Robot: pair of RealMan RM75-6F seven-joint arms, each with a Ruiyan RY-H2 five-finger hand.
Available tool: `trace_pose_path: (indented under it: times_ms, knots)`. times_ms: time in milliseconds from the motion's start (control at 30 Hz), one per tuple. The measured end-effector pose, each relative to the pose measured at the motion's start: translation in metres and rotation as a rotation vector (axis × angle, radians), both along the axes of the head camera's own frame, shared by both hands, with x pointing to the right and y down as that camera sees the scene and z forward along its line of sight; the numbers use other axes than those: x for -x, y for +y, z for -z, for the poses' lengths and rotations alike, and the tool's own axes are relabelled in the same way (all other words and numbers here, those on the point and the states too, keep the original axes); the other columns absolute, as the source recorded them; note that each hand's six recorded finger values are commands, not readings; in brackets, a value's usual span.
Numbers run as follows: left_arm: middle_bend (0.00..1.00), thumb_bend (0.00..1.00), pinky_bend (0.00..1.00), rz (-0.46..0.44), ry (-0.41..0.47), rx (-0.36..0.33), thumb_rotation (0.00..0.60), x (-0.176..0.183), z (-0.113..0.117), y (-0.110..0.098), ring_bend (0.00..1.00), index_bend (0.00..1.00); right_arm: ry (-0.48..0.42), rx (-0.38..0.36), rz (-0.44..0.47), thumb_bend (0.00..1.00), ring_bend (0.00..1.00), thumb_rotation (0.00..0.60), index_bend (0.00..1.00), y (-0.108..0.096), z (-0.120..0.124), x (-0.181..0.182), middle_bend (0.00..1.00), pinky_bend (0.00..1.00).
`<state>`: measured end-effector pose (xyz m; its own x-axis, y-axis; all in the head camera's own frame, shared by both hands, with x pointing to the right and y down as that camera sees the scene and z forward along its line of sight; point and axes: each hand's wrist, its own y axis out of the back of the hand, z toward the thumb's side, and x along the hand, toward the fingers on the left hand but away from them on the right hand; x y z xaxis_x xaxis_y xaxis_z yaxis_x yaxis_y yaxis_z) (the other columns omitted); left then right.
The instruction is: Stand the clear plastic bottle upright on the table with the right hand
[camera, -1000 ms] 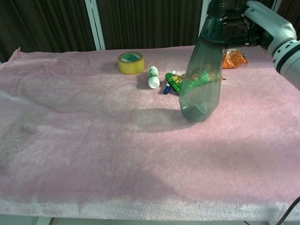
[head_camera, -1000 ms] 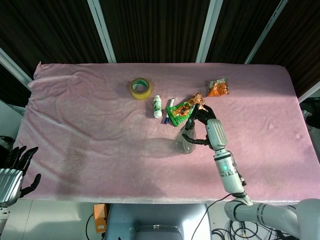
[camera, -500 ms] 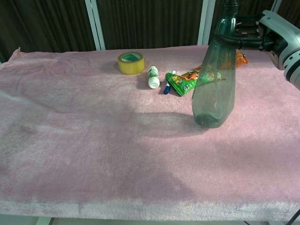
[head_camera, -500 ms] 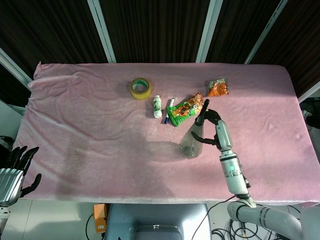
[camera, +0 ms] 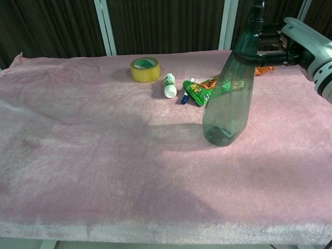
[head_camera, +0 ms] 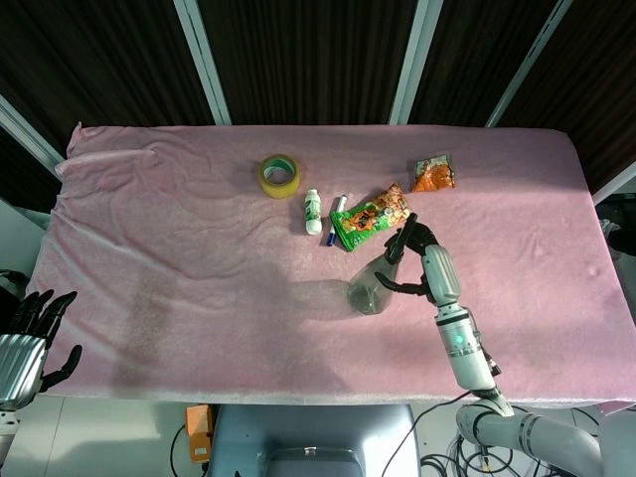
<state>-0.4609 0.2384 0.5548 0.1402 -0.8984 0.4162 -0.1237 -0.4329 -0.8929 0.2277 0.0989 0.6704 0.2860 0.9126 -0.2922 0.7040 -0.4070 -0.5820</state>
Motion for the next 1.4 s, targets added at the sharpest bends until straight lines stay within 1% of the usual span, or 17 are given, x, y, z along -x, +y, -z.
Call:
trace_pose_path:
  times_ms: [33, 100, 133, 167, 300, 367, 400, 467, 800, 1033, 1200, 1300, 1400]
  knots:
    - [0.13, 0.42, 0.05, -0.001, 0.0, 0.001, 0.6, 0.0, 0.0, 0.0, 0.05, 0.0, 0.003, 0.002, 0.003, 0.35, 0.27, 0.6, 0.75, 0.0, 0.0, 0.0, 0.52, 0.24]
    - [0.13, 0.42, 0.05, -0.002, -0.001, 0.003, 0.6, 0.0, 0.0, 0.0, 0.05, 0.0, 0.008, 0.011, 0.012, 0.35, 0.26, 0.6, 0.69, 0.001, -0.001, 0.001, 0.5, 0.24]
    - [0.13, 0.42, 0.05, -0.002, 0.0, 0.003, 0.6, 0.0, -0.001, 0.0, 0.05, 0.0, 0.009, 0.013, 0.014, 0.35, 0.24, 0.6, 0.62, 0.001, -0.001, 0.001, 0.48, 0.23]
    - [0.13, 0.42, 0.05, -0.001, 0.0, 0.003, 0.6, 0.0, 0.0, 0.0, 0.05, 0.0, 0.009, 0.018, 0.018, 0.35, 0.23, 0.6, 0.57, 0.001, -0.001, 0.002, 0.47, 0.23]
    - [0.13, 0.42, 0.05, -0.001, 0.0, 0.003, 0.6, 0.0, 0.0, 0.0, 0.05, 0.0, 0.011, 0.024, 0.022, 0.35, 0.2, 0.6, 0.4, 0.001, -0.001, 0.002, 0.4, 0.22]
    - [0.13, 0.42, 0.05, 0.0, 0.001, 0.002, 0.6, 0.0, 0.0, 0.0, 0.05, 0.0, 0.016, 0.029, 0.029, 0.35, 0.17, 0.6, 0.28, 0.002, -0.002, 0.002, 0.34, 0.2]
    - [0.13, 0.42, 0.05, 0.0, 0.001, 0.003, 0.6, 0.0, 0.0, 0.0, 0.05, 0.0, 0.02, 0.03, 0.033, 0.35, 0.16, 0.6, 0.25, 0.003, -0.002, 0.002, 0.32, 0.2]
    - [0.13, 0.42, 0.05, 0.0, 0.001, 0.006, 0.6, 0.0, -0.001, 0.0, 0.05, 0.0, 0.025, 0.028, 0.041, 0.35, 0.15, 0.6, 0.23, 0.003, 0.0, 0.002, 0.31, 0.19]
    - [0.13, 0.42, 0.05, -0.003, 0.001, 0.004, 0.6, -0.001, 0.0, 0.0, 0.05, 0.0, 0.023, 0.009, 0.077, 0.35, 0.14, 0.6, 0.23, 0.007, 0.011, 0.004, 0.3, 0.19]
    - [0.13, 0.42, 0.05, -0.003, 0.001, 0.003, 0.6, -0.001, 0.0, 0.0, 0.05, 0.0, 0.041, -0.007, 0.144, 0.35, 0.11, 0.6, 0.2, 0.014, 0.018, 0.01, 0.26, 0.17]
    - [0.13, 0.42, 0.05, -0.002, 0.003, 0.001, 0.6, 0.0, 0.0, 0.0, 0.05, 0.0, 0.07, -0.032, 0.147, 0.35, 0.11, 0.6, 0.18, 0.017, 0.022, 0.007, 0.25, 0.17]
    - [0.13, 0.42, 0.05, 0.0, 0.002, 0.002, 0.6, 0.0, 0.0, 0.0, 0.05, 0.0, 0.101, -0.028, 0.146, 0.35, 0.09, 0.6, 0.14, 0.018, 0.021, 0.001, 0.21, 0.16]
    - [0.13, 0.42, 0.05, -0.002, 0.003, 0.007, 0.6, 0.0, 0.0, 0.0, 0.05, 0.0, 0.147, -0.016, 0.157, 0.35, 0.05, 0.6, 0.09, 0.018, 0.019, -0.008, 0.18, 0.12]
